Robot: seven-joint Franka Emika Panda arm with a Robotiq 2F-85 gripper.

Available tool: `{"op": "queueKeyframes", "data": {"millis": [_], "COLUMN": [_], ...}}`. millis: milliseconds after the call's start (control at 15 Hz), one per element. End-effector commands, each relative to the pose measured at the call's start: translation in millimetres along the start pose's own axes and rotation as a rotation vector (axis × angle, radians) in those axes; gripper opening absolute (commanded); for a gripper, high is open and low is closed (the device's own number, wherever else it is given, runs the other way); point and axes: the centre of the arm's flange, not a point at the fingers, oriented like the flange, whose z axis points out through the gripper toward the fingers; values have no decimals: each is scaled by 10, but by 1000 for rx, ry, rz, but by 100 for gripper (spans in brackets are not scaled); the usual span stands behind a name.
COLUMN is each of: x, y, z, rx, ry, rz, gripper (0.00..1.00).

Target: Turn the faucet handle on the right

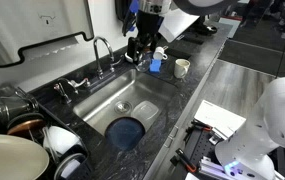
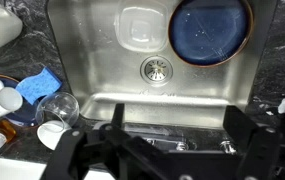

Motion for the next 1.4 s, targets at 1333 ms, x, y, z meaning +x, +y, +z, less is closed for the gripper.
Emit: {"op": "queueKeyframes", "data": {"millis": [1333], "x": [486], "y": [1486], "z": [847], "rx": [1], "ry": [77], "rz": [-457], "gripper": [100]}}
